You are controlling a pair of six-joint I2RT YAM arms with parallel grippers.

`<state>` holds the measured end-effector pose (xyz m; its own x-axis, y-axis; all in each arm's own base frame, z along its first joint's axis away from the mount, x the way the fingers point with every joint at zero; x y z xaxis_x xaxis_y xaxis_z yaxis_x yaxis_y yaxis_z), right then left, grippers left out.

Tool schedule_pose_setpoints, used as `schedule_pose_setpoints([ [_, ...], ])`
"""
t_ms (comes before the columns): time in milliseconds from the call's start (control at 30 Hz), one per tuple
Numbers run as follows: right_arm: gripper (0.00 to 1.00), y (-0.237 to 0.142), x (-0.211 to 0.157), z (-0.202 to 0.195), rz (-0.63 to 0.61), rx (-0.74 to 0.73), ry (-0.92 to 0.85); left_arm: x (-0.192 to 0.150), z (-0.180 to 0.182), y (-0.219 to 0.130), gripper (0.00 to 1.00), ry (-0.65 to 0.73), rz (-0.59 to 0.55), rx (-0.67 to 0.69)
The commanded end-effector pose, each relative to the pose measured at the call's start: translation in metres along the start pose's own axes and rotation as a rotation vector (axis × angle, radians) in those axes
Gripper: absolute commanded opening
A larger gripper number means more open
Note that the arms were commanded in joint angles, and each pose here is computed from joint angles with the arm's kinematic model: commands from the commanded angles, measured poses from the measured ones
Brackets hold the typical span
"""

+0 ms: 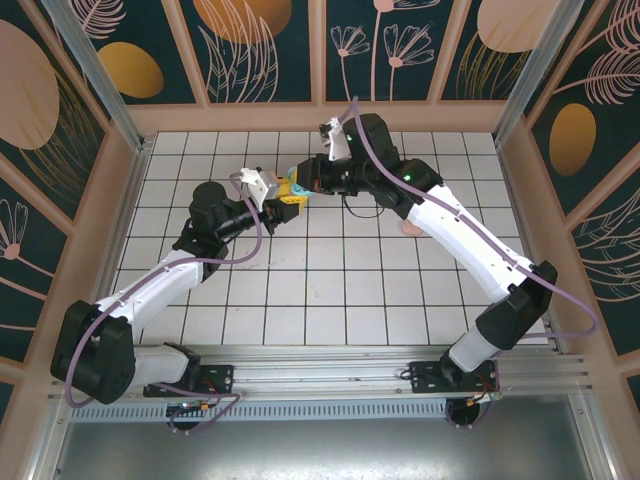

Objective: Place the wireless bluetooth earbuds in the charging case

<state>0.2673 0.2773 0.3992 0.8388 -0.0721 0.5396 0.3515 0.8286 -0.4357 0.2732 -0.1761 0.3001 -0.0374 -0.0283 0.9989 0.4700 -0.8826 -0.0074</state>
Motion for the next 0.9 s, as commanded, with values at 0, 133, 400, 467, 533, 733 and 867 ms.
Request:
schedule_pose_setpoints([
  [0, 0.09, 0.005, 0.001, 0.004, 0.008, -0.016, -0.025, 0.008, -0.003, -0.004, 0.19, 0.016, -0.038, 0.008],
  [133, 0.09, 0.008, -0.003, 0.0, 0.014, -0.058, -0.019, 0.008, -0.004, -0.005, 0.19, 0.019, -0.033, 0.01],
  [400, 0.11, 0.008, -0.008, -0.009, 0.017, -0.122, -0.013, 0.006, -0.006, -0.008, 0.19, 0.025, -0.027, 0.016],
  [467, 0.12, 0.012, -0.01, -0.009, 0.037, -0.131, -0.014, 0.004, -0.006, -0.009, 0.19, 0.023, -0.027, 0.019],
  [533, 0.12, 0.017, -0.012, -0.009, 0.054, -0.136, -0.019, 0.004, -0.007, -0.01, 0.19, 0.022, -0.027, 0.021],
  [733, 0.13, 0.026, -0.015, -0.007, 0.088, -0.137, -0.019, 0.002, -0.008, -0.011, 0.19, 0.024, -0.025, 0.026],
  [867, 0.12, 0.029, -0.016, -0.006, 0.096, -0.121, -0.005, 0.003, -0.008, -0.013, 0.19, 0.032, -0.025, 0.029],
])
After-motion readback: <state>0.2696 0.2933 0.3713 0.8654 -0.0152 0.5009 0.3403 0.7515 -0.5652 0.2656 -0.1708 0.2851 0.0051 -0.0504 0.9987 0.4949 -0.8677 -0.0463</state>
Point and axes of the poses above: each hand's point on the last joint's axis, 136 mm out from that joint toward the fingers, its own y axis out along the fingers, its own z axis along the line the jaws close on, x = y × z, the point moved 10 cm from there along -y, back along the fingers, and after that the axes turned 2 degrees about y, right-handed, at the moved point
